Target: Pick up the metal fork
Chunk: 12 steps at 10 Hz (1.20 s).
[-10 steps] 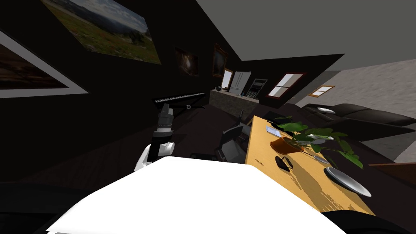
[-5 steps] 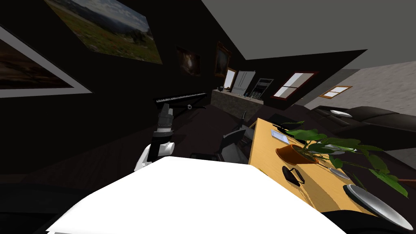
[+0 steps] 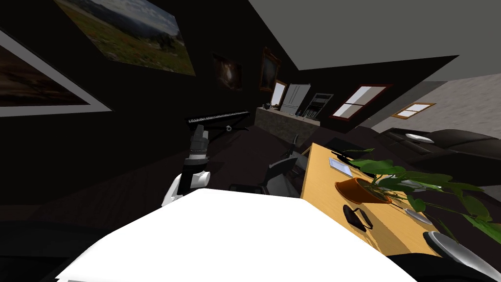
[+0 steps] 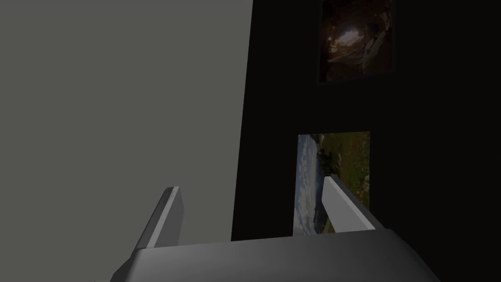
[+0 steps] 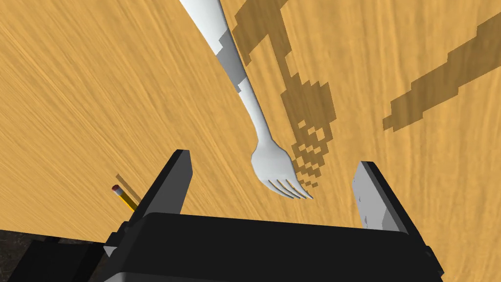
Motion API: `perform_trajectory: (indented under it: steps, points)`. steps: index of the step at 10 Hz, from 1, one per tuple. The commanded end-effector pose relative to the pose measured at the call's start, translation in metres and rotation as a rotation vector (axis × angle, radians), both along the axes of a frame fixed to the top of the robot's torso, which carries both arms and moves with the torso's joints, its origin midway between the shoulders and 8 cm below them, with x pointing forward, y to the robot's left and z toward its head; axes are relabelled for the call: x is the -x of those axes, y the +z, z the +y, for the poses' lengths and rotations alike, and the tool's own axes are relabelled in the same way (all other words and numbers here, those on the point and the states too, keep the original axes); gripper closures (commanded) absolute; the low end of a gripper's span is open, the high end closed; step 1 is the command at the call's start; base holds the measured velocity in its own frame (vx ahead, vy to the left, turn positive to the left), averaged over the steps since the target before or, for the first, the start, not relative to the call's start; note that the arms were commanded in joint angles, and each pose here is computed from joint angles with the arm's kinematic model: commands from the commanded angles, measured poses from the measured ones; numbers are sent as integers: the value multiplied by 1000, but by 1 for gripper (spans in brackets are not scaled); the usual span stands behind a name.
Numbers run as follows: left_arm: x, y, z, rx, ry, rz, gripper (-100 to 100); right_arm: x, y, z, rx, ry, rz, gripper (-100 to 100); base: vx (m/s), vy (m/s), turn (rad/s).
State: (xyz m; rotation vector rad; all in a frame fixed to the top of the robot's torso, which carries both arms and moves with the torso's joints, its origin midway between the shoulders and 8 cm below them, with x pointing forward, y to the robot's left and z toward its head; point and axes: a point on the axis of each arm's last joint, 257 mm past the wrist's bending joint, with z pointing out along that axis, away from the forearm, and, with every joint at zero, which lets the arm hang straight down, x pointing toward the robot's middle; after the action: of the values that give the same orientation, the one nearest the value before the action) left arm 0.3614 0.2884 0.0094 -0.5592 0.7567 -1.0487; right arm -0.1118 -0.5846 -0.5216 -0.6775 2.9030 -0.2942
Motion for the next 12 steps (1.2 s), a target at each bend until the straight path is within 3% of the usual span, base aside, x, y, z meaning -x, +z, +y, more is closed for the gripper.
perform_trajectory:
  steps: [1, 2, 3, 7, 8, 9, 10, 11, 12]
  points:
    - [0, 0, 0, 0, 0, 0, 0, -1, -14, 11, 1, -12, 0, -100, -45, -74, 100]
    - [0, 0, 0, 0, 0, 0, 0, -2, -11, 6, 0, -10, -1, -100, -22, -36, 24]
    - [0, 0, 0, 0, 0, 0, 0, -2, -12, 6, 1, -9, 0, 100, -3, -6, -3]
    - [0, 0, 0, 0, 0, 0, 0, -2, -12, 6, 2, -3, 1, 100, 0, 0, 0]
    - [0, 0, 0, 0, 0, 0, 0, -2, -12, 5, 2, -3, 1, 0, 0, 0, 0]
    - [0, 0, 0, 0, 0, 0, 0, 0, -4, 3, 2, -3, 0, 100, 20, 18, -71]
    - [0, 0, 0, 0, 0, 0, 0, 1, 6, -5, 3, 6, 1, 100, 30, 57, -110]
    - [0, 0, 0, 0, 0, 0, 0, -1, 1, -1, 4, 5, 2, 100, 11, 31, -29]
    - [0, 0, 0, 0, 0, 0, 0, -1, 2, -1, 4, 4, 2, 0, 1, 6, 2]
